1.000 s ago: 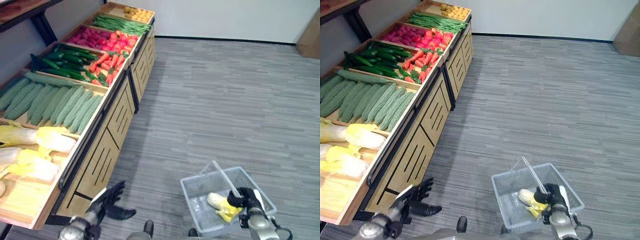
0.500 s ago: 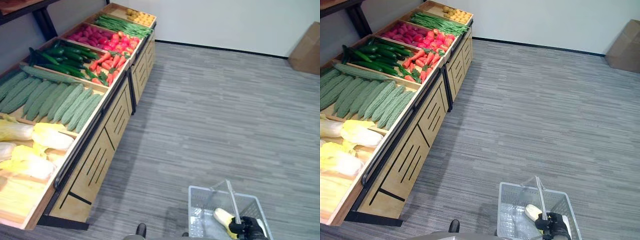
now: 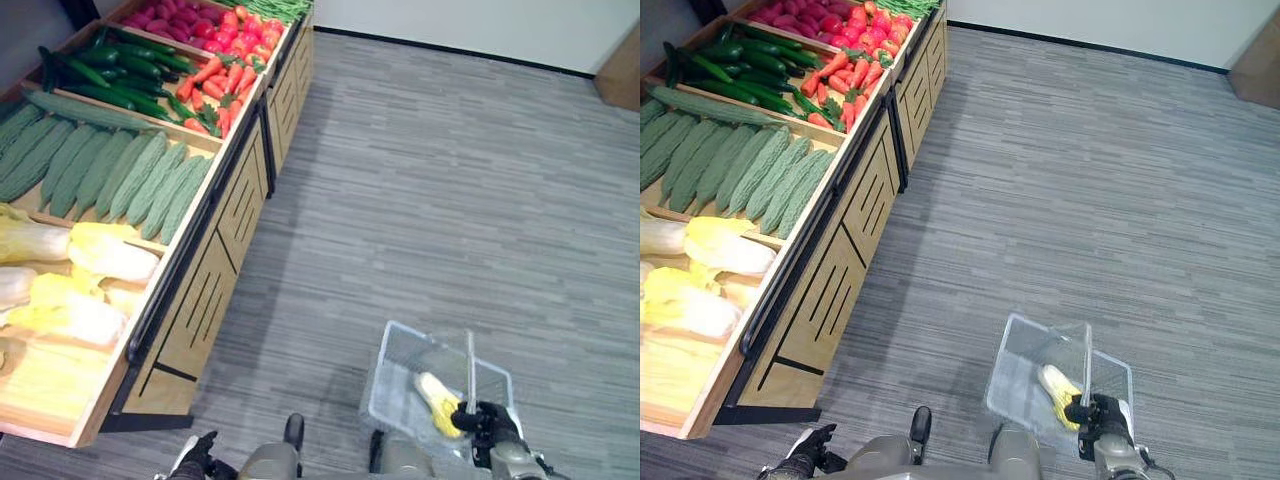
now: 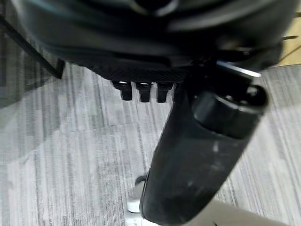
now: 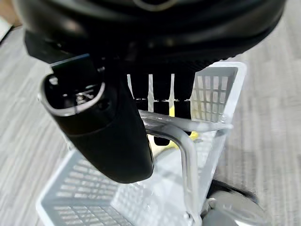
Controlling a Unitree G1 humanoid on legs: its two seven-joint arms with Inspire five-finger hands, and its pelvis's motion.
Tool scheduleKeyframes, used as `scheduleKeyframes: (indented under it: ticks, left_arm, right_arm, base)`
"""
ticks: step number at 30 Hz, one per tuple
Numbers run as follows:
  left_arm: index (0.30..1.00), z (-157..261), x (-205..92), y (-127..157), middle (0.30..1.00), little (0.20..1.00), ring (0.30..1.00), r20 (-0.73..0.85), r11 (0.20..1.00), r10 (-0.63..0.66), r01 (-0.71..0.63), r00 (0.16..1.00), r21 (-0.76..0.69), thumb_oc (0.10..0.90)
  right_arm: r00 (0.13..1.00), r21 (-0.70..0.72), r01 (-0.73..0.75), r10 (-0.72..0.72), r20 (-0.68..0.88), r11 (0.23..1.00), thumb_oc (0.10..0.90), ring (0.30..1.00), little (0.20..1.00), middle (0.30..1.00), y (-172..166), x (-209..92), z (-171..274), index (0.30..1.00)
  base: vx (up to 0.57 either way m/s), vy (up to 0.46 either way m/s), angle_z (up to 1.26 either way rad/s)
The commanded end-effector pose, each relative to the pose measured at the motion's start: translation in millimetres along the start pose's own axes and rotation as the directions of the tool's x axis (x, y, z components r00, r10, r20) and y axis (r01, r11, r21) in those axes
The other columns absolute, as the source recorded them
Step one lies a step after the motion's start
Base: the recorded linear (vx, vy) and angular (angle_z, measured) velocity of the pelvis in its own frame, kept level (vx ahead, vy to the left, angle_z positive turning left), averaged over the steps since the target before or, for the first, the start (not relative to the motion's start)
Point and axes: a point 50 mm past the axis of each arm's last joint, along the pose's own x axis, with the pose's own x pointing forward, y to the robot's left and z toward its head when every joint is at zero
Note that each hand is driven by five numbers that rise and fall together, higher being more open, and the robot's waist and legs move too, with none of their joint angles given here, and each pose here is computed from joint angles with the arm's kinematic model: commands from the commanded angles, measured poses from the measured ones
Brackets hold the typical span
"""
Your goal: Get the vegetables into the basket
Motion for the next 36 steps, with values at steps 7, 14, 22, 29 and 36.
scheduleKeyframes:
  ticks: [7, 14, 22, 29, 36]
  left_arm:
    - [1.000, -31.7, -7.0, 8.7, 1.000, 1.000, 1.000, -0.082, 0.998, 0.057, -0.060, 0.995, -0.031, 0.900]
    - [1.000, -39.2, -9.6, 7.2, 1.000, 1.000, 1.000, -0.094, 0.997, 0.052, -0.056, 0.994, -0.048, 0.900]
    - [1.000, 4.4, -0.1, 3.8, 1.000, 1.000, 1.000, 0.024, 0.997, 0.081, -0.081, 0.996, -0.009, 0.900]
    - [1.000, 1.3, -1.3, -4.7, 1.000, 1.000, 1.000, 0.004, 0.997, 0.079, -0.079, 0.997, -0.009, 0.900]
    - [1.000, -28.2, -6.6, 0.8, 1.000, 1.000, 1.000, -0.072, 0.995, 0.058, -0.051, 0.996, 0.085, 0.900]
  right_arm:
    - [0.978, -0.013, 0.059, -0.055, 0.201, 0.998, 0.400, 0.300, 0.300, 0.300, -18.5, 5.3, 47.1, 0.300]
    - [0.971, 0.000, 0.075, -0.073, 0.226, 0.997, 0.400, 0.300, 0.300, 0.300, -29.6, 5.2, 49.3, 0.300]
    - [0.964, 0.050, 0.177, -0.183, 0.191, 0.983, 0.400, 0.300, 0.300, 0.300, -56.6, 5.2, 40.9, 0.300]
    - [0.971, 0.000, 0.172, -0.170, 0.168, 0.985, 0.400, 0.300, 0.300, 0.300, -52.9, 4.5, 31.7, 0.300]
    - [0.980, -0.072, 0.070, -0.055, 0.192, 0.995, 0.400, 0.300, 0.300, 0.300, -24.4, 0.7, 28.6, 0.300]
  base:
    - [0.26, -0.218, 0.32]
    - [0.22, -0.273, 0.32]
    - [0.12, -0.183, 0.43]
    - [0.21, 0.039, 0.05]
    - [0.35, 0.269, -0.62]
